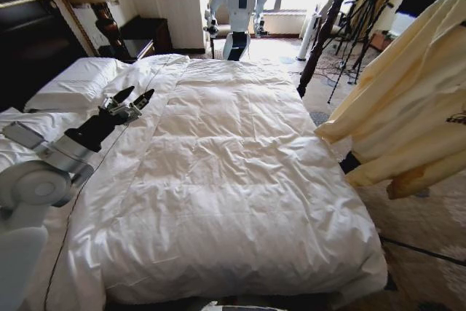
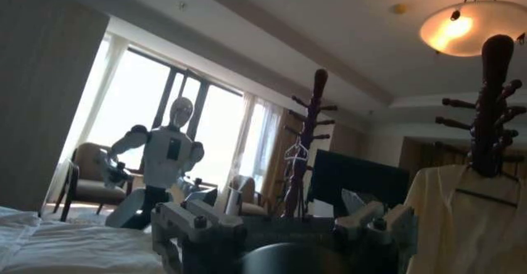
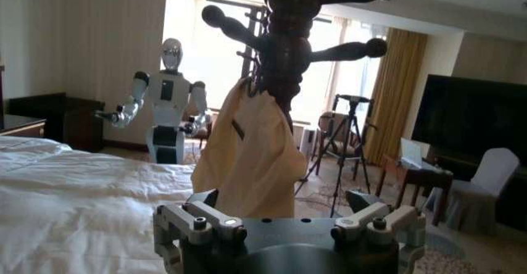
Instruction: Pick up the clothes from the bed and hang them on the clothes hanger.
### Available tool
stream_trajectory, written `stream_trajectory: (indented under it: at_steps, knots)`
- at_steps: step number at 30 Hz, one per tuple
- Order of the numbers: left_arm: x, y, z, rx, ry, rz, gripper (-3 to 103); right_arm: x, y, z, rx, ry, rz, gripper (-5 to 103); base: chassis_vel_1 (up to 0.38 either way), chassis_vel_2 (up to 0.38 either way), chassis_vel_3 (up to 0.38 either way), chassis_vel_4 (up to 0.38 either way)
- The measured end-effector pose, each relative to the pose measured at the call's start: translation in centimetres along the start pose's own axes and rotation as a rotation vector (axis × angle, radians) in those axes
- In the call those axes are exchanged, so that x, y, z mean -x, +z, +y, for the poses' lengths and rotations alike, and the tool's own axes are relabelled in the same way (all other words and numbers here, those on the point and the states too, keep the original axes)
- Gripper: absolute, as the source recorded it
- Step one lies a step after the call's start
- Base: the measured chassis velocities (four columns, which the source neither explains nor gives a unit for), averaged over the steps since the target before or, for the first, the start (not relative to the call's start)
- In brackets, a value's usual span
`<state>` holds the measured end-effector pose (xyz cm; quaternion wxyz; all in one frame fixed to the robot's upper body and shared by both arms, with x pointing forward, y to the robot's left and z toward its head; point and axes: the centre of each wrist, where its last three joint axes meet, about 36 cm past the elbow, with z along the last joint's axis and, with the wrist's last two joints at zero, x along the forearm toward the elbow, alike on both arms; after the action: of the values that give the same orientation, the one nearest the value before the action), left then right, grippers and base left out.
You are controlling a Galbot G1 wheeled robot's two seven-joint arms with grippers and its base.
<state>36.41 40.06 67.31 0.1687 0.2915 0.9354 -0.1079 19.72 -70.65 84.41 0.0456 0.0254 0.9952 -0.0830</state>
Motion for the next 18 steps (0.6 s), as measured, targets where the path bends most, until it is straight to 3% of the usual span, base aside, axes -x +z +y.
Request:
stream_trajectory:
  at_steps: [3, 6, 7, 9, 11, 13, 14, 16, 17, 18]
  knots:
    - [-0.1, 0.0, -0.3, 0.004, -0.005, -0.007, 100, -1.0, -0.7, 1.0, -0.026, 0.021, -0.039, 100, 0.0, 0.0, 0.0, 0.0]
    - [-0.1, 0.2, -0.3, 0.01, -0.019, -0.034, 100, -0.7, -2.4, 4.4, -0.07, 0.065, -0.123, 100, 0.0, 0.0, 0.0, 0.0]
    - [-0.1, 0.2, -0.3, 0.01, -0.019, -0.034, 100, -0.7, -2.4, 4.4, -0.07, 0.065, -0.123, 100, 0.0, 0.0, 0.0, 0.0]
    - [0.0, 0.4, -0.4, 0.004, -0.031, -0.032, 100, 1.1, -3.5, 7.7, -0.064, 0.077, -0.191, 100, 0.0, 0.0, 0.0, 0.0]
    - [0.1, 0.6, -0.4, 0.0, -0.042, -0.03, 100, 1.9, -3.5, 9.0, -0.059, 0.08, -0.205, 100, 0.0, 0.0, 0.0, 0.0]
    - [0.2, 1.1, -0.4, -0.014, -0.078, -0.023, 100, 4.8, -3.1, 13.0, -0.043, 0.064, -0.226, 100, 0.0, 0.0, 0.0, 0.0]
    - [0.2, 1.1, -0.4, -0.014, -0.078, -0.023, 100, 4.8, -3.1, 13.0, -0.043, 0.064, -0.226, 100, 0.0, 0.0, 0.0, 0.0]
    - [0.3, 1.5, -0.3, -0.019, -0.108, -0.015, 100, 7.3, -1.7, 16.5, -0.026, 0.045, -0.226, 100, 0.0, 0.0, 0.0, 0.0]
    - [0.3, 1.5, -0.3, -0.019, -0.108, -0.015, 100, 7.3, -1.7, 16.5, -0.026, 0.045, -0.226, 100, 0.0, 0.0, 0.0, 0.0]
    - [0.3, 1.7, -0.2, -0.022, -0.133, -0.008, 100, 9.8, -0.3, 19.4, -0.01, 0.016, -0.209, 100, 0.0, 0.0, 0.0, 0.0]
